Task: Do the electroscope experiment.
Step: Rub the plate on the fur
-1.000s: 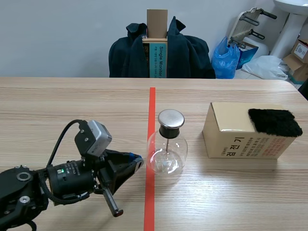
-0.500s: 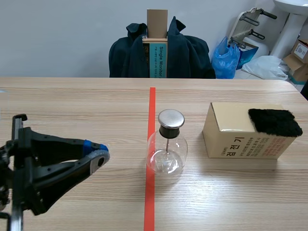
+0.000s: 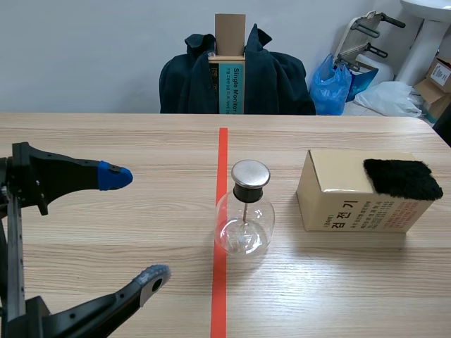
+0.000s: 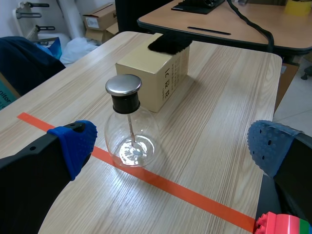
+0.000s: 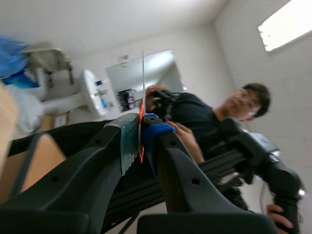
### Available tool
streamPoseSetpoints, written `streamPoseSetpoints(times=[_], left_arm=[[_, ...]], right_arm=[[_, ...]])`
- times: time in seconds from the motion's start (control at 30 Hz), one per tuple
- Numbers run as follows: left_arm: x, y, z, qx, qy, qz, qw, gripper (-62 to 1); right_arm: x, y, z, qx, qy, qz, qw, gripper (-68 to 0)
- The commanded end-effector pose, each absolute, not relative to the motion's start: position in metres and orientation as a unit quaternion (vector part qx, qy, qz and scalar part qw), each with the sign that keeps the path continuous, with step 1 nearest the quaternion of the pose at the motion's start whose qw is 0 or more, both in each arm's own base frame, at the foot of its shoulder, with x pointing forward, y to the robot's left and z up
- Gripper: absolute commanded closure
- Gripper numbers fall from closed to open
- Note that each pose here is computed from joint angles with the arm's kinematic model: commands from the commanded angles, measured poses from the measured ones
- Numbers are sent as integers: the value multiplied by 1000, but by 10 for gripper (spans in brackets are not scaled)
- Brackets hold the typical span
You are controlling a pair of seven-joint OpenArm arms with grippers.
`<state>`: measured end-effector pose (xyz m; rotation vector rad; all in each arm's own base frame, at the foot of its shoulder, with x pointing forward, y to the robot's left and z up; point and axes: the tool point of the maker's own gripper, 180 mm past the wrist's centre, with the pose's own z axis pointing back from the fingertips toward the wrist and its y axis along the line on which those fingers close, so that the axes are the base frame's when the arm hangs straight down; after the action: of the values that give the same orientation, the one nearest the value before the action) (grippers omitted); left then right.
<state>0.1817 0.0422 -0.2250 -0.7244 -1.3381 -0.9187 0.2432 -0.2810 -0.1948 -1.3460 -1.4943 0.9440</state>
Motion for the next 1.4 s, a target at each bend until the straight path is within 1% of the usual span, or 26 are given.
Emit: streamPoseSetpoints(times=[0.0,0.17,0.27,0.43,0.63,0.8,1.03,1.17,1.23,1.37], left_arm=[[183,41,-220,-320,-593,-393,625,-623],[186,42,-221,-312,-596,-388,630,-623],[187,43,-222,-308,-596,-388,632,-623],[187,43,-224,-307,-594,-389,634,-623],[187,43,-224,-306,-593,-391,634,-623],[187,43,-224,-306,-593,-391,634,-623],[186,42,-225,-302,-592,-398,632,-623],[186,43,-226,-300,-592,-401,632,-623],[186,43,-226,-299,-592,-401,632,-623],[186,43,-226,-299,-592,-401,632,-623]], right_arm=[[249,-273,-199,-538,-609,392,431,-8],[253,-254,-251,-491,-592,454,449,-8],[249,-243,-280,-453,-581,493,463,-8],[238,-231,-312,-400,-566,539,478,-8],[234,-233,-329,-379,-550,552,499,-8],[231,-233,-336,-366,-545,556,510,-8],[239,-239,-332,-359,-541,572,501,-8],[241,-240,-336,-353,-529,587,501,-8],[238,-235,-340,-345,-524,604,491,-8],[232,-217,-341,-313,-542,628,462,-8]])
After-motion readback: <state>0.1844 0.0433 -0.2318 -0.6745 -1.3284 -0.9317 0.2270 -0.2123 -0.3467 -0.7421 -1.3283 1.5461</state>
